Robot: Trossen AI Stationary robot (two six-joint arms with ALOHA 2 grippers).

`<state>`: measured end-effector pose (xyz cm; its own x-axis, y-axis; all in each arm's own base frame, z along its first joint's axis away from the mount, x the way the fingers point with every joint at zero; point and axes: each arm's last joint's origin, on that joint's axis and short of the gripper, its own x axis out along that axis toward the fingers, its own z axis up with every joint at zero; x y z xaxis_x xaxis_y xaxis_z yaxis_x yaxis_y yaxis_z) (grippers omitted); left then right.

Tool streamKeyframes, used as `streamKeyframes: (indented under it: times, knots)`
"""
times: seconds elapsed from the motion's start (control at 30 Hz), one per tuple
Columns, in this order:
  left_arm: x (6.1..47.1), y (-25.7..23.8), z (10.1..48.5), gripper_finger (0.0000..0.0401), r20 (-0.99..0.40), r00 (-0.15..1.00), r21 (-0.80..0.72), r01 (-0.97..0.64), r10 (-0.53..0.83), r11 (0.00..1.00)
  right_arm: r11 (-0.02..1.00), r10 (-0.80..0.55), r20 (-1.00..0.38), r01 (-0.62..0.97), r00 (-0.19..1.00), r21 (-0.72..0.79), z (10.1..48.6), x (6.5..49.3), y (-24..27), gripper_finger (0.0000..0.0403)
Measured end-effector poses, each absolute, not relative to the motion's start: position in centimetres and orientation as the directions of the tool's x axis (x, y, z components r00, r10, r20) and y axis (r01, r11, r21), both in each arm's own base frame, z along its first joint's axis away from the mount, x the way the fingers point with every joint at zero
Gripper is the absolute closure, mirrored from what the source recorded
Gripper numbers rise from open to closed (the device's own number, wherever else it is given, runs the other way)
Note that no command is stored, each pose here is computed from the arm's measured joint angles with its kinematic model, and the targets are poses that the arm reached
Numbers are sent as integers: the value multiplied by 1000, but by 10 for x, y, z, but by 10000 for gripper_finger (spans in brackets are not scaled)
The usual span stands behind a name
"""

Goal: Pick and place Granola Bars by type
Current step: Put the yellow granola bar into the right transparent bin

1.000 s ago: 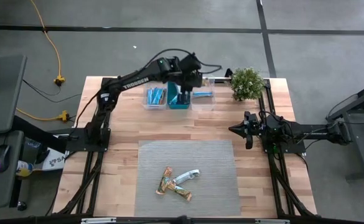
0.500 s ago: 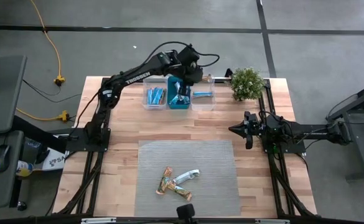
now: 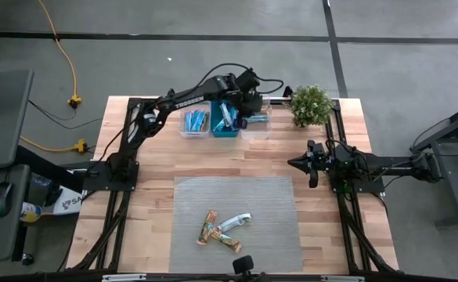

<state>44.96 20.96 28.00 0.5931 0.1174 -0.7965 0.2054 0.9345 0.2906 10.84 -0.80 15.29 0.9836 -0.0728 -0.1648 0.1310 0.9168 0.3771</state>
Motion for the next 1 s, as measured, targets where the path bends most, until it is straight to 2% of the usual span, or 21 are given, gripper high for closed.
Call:
streamKeyframes:
  times: [0.3,0.43,0.63,1.0]
  knots:
    - [472,202,244,349,-807,587,238,219,67,946,917,-73,-165,131,984,377,153,108,-8,402]
    - [474,202,230,349,-839,536,233,196,95,952,917,-73,-165,131,984,377,153,108,-8,402]
    - [469,204,227,349,-866,477,239,138,147,961,917,-73,-165,131,984,377,153,108,-8,402]
    - [471,204,222,349,-870,468,245,134,156,960,917,-73,-165,131,984,377,153,108,-8,402]
